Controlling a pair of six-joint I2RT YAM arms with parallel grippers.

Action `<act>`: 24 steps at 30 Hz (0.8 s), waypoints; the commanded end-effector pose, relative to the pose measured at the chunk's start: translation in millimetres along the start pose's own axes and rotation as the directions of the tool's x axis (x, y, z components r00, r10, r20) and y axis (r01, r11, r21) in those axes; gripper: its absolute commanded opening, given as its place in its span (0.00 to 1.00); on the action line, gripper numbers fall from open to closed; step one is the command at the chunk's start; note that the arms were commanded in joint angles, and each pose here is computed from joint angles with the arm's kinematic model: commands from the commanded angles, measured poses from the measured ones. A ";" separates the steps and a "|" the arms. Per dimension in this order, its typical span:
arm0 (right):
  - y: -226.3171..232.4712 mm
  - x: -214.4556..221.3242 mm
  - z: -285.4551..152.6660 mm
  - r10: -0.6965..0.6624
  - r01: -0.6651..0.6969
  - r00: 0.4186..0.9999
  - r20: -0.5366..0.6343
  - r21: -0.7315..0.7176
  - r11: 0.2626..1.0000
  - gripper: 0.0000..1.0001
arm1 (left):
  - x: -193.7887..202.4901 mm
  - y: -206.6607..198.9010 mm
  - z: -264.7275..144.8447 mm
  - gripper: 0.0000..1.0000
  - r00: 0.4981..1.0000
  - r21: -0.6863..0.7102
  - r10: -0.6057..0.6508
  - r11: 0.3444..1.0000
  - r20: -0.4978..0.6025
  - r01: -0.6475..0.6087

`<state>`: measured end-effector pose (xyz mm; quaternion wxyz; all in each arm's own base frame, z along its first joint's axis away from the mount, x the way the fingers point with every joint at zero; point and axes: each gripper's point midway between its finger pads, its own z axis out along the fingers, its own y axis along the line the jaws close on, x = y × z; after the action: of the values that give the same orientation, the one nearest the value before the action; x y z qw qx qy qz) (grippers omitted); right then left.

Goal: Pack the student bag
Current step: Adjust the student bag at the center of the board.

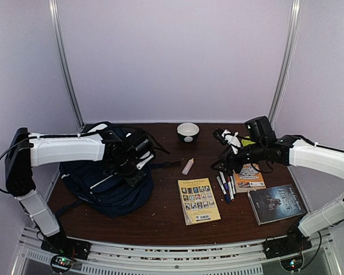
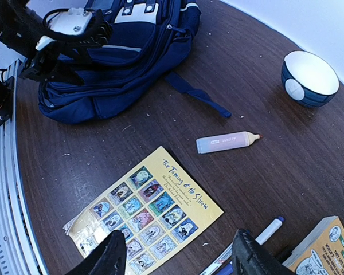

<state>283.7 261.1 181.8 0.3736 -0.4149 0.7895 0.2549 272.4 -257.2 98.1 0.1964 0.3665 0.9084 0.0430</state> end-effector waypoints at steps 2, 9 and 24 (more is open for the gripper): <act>-15.8 -11.8 -8.8 -0.007 0.004 0.997 0.076 0.043 0.999 0.63 | -8.0 4.8 11.1 0.47 0.995 -0.049 -0.099 0.994 -0.034 0.097; -45.5 -1.2 -16.8 0.022 -0.033 0.995 0.099 0.109 0.994 0.64 | -0.1 14.4 30.5 0.60 0.978 -0.158 -0.184 0.973 -0.099 0.167; -57.0 -0.8 -33.5 0.034 -0.053 0.989 0.143 0.131 0.990 0.64 | 2.8 34.0 33.3 0.00 0.961 -0.293 -0.269 0.926 -0.073 0.237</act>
<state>323.4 207.7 187.2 0.4329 -0.3479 0.7990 0.2304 294.9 -244.2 53.0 0.1728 0.2312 0.9471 0.1402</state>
